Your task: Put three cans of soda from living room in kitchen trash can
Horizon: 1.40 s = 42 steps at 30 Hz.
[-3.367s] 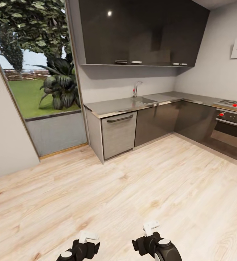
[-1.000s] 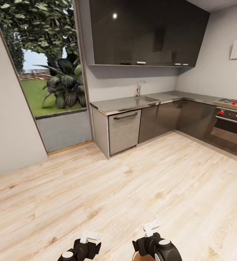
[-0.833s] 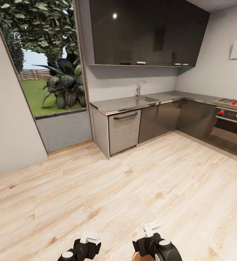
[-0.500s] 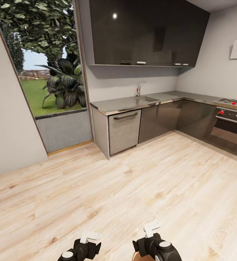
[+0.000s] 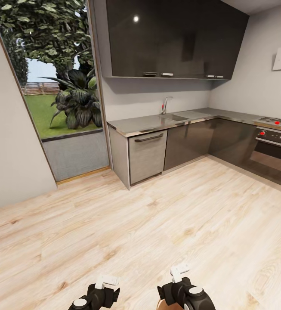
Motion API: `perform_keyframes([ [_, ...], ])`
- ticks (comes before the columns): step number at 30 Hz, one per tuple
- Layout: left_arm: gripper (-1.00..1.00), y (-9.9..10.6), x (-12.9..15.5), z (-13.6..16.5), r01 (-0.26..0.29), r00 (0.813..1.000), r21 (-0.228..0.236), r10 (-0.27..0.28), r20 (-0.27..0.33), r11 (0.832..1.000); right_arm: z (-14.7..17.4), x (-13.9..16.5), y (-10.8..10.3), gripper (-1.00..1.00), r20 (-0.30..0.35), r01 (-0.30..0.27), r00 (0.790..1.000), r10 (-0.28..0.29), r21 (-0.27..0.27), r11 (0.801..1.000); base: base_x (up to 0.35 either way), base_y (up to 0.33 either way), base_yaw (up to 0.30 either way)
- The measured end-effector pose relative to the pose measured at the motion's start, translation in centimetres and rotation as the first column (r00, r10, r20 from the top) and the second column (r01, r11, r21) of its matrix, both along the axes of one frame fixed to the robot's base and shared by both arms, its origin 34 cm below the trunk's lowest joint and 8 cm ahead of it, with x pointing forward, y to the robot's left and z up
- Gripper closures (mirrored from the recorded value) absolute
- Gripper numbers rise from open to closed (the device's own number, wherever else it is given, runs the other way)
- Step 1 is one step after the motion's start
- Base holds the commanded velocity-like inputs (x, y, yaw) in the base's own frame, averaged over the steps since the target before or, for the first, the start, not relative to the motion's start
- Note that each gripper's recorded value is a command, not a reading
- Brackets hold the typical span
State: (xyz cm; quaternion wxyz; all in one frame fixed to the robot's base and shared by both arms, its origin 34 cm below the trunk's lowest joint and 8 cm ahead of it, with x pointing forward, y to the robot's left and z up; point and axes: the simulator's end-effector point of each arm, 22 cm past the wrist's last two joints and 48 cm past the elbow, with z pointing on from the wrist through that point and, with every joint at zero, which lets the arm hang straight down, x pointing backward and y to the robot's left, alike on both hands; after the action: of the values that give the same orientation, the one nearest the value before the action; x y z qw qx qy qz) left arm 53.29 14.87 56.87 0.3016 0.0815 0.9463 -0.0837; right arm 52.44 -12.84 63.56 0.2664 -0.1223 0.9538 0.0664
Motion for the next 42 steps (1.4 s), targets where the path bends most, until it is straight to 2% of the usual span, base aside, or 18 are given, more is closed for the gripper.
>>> perform_keyframes([
  [27, -1.00, 0.1, -0.1, -0.1, -0.008, 1.000, -0.001, 0.008, -0.010, 1.000, 0.0, 0.0, 0.4, -1.00, -0.004, 0.006, 1.000, -0.006, 0.008, 1.000, 0.000, 0.000, 0.000],
  [37, -1.00, 0.1, -0.3, -0.2, -0.012, 1.000, -0.006, 0.012, -0.019, 1.000, -2.1, -1.9, 0.2, -1.00, -0.070, 0.002, 0.998, -0.002, -0.002, 1.000, 0.000, 0.000, 0.000],
  [42, -1.00, 0.2, -1.4, -1.1, -0.012, 0.997, 0.000, 0.012, -0.078, 1.000, -3.5, -2.8, -1.1, -1.00, -0.112, 0.030, 0.993, -0.031, -0.013, 0.999, 0.000, 0.000, 0.000],
])
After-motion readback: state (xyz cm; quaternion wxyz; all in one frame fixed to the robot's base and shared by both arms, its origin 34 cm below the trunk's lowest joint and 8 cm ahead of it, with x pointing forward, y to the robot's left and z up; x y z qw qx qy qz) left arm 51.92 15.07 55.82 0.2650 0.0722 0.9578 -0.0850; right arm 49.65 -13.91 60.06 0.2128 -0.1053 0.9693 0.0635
